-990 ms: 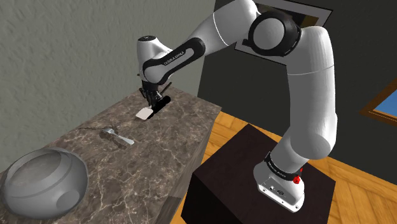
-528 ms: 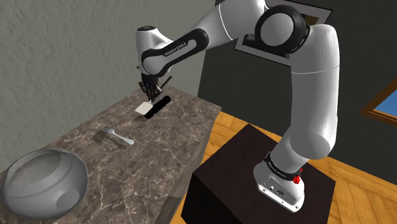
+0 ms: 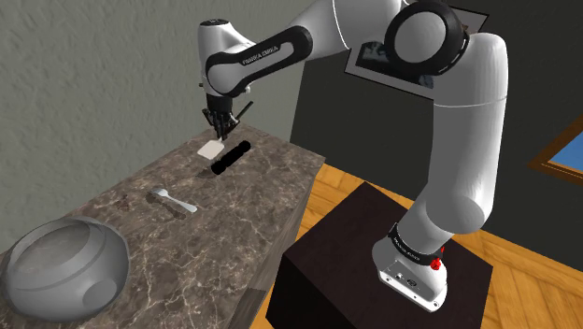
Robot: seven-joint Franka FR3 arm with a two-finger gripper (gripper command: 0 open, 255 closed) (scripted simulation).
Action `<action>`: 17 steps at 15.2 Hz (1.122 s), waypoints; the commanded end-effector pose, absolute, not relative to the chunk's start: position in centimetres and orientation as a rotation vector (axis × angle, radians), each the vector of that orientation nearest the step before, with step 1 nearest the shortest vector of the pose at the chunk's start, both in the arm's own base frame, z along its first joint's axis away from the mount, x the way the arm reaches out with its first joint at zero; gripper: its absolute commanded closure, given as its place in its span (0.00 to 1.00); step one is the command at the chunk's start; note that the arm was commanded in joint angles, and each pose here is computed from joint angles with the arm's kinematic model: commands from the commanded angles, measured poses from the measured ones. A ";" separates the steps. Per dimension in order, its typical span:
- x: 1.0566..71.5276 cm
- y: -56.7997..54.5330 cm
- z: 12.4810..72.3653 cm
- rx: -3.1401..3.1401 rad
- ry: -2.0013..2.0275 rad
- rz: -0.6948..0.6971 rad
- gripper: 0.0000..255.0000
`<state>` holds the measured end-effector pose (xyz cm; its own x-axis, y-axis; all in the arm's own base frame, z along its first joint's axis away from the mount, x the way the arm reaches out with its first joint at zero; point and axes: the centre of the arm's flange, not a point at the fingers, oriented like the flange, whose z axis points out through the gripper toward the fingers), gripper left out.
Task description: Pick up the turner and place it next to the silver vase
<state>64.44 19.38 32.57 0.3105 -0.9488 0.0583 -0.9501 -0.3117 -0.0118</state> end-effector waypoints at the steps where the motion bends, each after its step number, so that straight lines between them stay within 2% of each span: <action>1: 64.4 19.3 33.7 2.523 -1.828 0.084 1.00; 17: 63.5 20.2 41.6 2.523 -1.828 0.084 1.00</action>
